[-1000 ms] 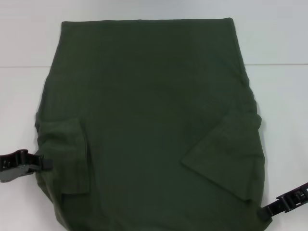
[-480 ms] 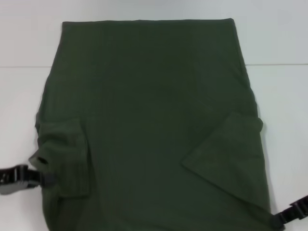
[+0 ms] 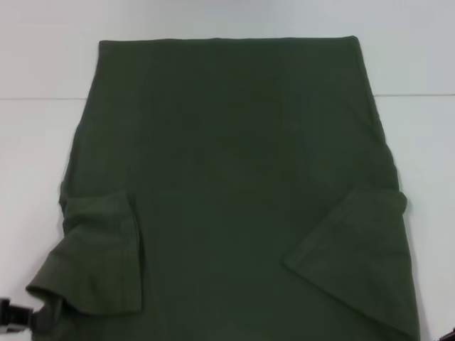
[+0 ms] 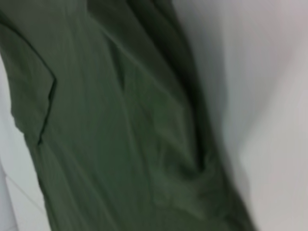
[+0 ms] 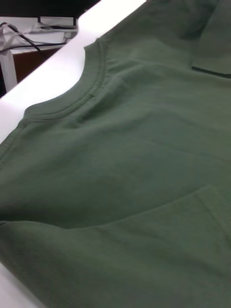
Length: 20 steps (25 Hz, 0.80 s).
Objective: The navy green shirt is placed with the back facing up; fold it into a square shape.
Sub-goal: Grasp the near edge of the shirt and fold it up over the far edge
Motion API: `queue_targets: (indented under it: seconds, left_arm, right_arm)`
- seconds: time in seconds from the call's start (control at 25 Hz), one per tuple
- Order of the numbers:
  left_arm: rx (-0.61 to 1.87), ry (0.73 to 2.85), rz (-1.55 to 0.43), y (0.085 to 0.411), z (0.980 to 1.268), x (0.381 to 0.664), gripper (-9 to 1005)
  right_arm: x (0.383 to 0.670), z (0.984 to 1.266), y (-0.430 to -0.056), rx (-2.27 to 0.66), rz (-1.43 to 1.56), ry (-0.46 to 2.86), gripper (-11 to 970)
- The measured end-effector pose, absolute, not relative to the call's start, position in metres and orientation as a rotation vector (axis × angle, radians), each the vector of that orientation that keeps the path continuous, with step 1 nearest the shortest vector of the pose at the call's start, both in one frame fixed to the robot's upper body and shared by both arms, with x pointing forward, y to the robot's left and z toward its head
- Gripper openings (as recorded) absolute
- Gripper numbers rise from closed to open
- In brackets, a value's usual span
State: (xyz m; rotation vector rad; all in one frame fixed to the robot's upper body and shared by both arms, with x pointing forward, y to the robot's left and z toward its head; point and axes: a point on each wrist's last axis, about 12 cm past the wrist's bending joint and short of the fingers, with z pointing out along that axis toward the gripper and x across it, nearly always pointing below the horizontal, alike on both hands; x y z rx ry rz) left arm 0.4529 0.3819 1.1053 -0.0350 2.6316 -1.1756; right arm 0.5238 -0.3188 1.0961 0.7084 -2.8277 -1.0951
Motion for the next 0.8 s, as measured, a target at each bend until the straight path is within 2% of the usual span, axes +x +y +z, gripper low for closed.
queue_targets:
  seconds: [0.2,0.32,0.64,0.8]
  left_arm:
    - [-0.019,2.644,-1.193,0.382,1.106,0.444,6]
    - [0.023,2.614,-1.225,0.378,1.108,0.451,5]
    - [0.033,2.475,-1.3,0.363,1.137,0.511,5]
    - [-0.021,2.448,-1.26,0.355,1.153,0.55,6]
  right_arm:
    - [0.519,1.095,-0.321,0.711,-1.141,-2.816,24]
    - [0.524,1.101,-0.321,0.714,-1.221,-2.841,24]
    - [0.554,1.138,-0.317,0.685,-1.6,-2.96,24]
    - [0.578,1.146,-0.323,0.453,-1.693,-3.146,24]
